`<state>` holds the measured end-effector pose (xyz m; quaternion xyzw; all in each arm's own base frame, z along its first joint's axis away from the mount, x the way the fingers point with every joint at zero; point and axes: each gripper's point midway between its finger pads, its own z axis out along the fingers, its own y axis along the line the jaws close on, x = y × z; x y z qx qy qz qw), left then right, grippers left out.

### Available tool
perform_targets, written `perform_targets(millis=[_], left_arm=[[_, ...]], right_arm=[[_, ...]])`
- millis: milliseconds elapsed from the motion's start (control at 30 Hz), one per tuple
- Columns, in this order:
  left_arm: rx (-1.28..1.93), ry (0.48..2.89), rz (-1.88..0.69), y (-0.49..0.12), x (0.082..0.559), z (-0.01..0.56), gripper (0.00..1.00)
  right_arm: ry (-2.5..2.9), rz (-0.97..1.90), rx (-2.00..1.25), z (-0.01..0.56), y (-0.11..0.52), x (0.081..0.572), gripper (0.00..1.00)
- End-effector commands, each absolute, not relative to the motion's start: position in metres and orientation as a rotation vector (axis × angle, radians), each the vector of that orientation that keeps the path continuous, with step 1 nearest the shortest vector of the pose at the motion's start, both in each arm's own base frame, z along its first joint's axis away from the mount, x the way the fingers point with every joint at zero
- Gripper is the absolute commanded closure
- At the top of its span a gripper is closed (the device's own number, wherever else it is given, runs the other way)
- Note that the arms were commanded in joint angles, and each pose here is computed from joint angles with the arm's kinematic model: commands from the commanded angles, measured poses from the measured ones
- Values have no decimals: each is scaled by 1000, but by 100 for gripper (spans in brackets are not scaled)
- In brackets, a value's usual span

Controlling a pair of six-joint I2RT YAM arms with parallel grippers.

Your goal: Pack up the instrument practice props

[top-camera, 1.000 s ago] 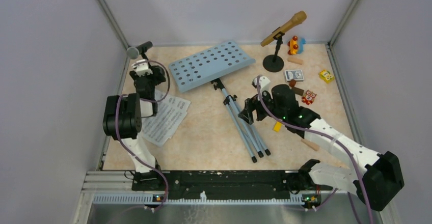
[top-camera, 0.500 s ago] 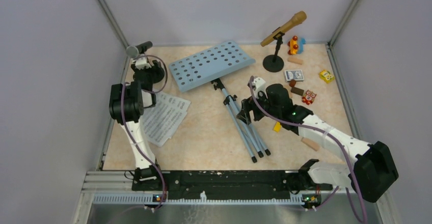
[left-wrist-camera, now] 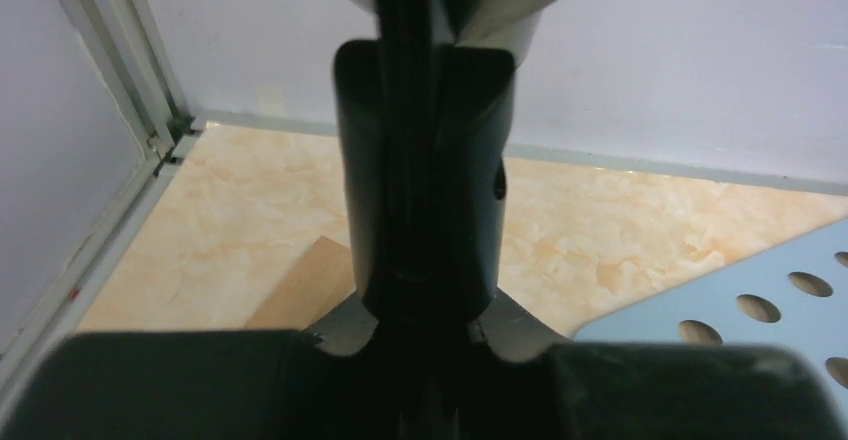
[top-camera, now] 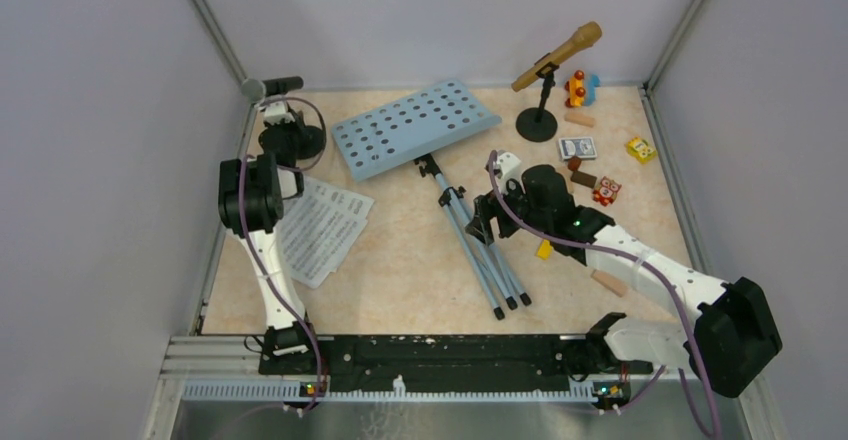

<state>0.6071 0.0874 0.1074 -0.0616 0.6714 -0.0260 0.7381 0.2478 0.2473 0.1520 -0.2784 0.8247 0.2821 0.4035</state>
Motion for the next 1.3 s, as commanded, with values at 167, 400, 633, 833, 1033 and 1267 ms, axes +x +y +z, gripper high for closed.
perform_targets(millis=[167, 400, 633, 833, 1033, 1267], left_arm=[[-71, 1353, -136, 67, 577, 157, 100], [-135, 1321, -92, 66, 521, 213, 100], [-196, 1349, 15, 64, 459, 269, 100], [-104, 1402, -169, 14, 410, 307, 100], [104, 1460, -376, -72, 359, 309, 100], [414, 1477, -569, -152, 293, 301, 100]], right_arm=[[2003, 738, -664, 183, 248, 247, 26], [1951, 757, -613, 205, 240, 239, 27], [1937, 757, -521, 226, 229, 233, 27], [1880, 770, -456, 257, 218, 226, 27], [1756, 802, -450, 292, 211, 214, 27], [1560, 800, -468, 323, 200, 204, 27]])
